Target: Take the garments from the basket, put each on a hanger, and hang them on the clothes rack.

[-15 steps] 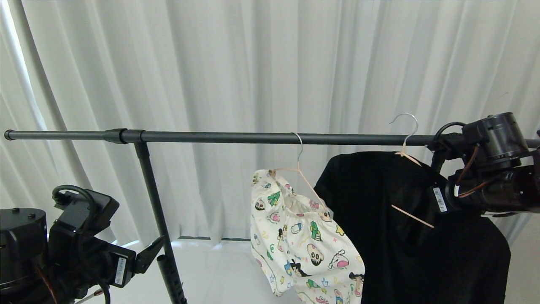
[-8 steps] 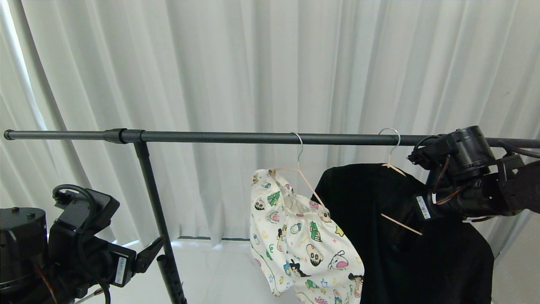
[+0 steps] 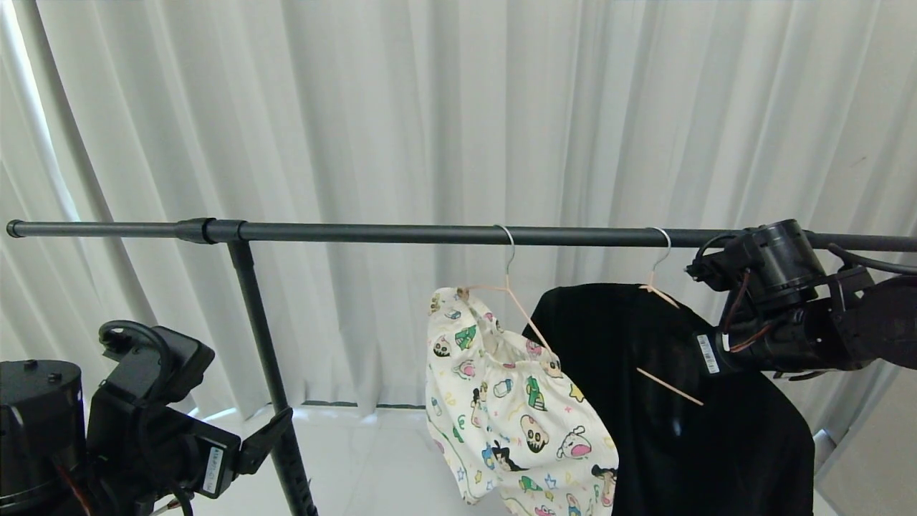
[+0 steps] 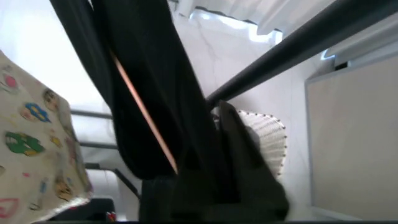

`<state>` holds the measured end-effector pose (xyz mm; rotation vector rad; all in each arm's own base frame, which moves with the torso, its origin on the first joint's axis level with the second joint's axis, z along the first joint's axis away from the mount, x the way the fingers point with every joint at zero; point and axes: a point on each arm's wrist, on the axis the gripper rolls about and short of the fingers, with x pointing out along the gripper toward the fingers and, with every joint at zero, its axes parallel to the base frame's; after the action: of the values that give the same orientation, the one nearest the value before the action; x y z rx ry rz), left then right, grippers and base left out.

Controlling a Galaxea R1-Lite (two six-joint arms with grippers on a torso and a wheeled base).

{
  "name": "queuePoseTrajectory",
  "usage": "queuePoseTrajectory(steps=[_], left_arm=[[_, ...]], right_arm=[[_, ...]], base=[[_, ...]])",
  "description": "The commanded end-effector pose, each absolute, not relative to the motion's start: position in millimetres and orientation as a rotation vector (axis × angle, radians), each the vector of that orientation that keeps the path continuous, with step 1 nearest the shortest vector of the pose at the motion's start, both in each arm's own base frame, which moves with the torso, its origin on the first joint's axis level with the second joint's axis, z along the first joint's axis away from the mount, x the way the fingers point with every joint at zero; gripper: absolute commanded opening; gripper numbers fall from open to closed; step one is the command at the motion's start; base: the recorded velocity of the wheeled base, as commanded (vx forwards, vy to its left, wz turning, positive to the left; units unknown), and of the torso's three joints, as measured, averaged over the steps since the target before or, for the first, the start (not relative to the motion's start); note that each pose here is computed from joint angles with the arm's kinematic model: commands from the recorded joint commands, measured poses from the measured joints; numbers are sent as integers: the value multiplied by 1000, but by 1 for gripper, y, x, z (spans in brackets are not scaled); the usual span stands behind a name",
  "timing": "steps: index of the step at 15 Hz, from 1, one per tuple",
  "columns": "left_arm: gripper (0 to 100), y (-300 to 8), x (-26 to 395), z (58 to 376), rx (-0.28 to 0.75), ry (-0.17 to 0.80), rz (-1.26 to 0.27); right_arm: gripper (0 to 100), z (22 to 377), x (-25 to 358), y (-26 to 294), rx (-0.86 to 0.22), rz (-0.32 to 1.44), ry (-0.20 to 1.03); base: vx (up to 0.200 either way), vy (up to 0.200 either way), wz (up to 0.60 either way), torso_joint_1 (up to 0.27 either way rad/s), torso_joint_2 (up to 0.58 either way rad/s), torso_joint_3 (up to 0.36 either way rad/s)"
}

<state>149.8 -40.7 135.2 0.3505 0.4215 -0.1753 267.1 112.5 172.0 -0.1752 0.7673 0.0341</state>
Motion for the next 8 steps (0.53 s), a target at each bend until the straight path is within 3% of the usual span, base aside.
queuePoseTrajectory(steps=[1,6,8], left_arm=[[100,-41,150,135,351,421,-176],[100,-36,134,126,354,438,-178],[100,-29,113,114,355,453,-170]], right_arm=[[100,180,261,112,-149,33,741],[100,251,191,86,-41,44,471],[100,258,148,63,-21,20,394]], base=[[0,0,0,0,0,0],[0,0,0,0,0,0],[0,0,0,0,0,0]])
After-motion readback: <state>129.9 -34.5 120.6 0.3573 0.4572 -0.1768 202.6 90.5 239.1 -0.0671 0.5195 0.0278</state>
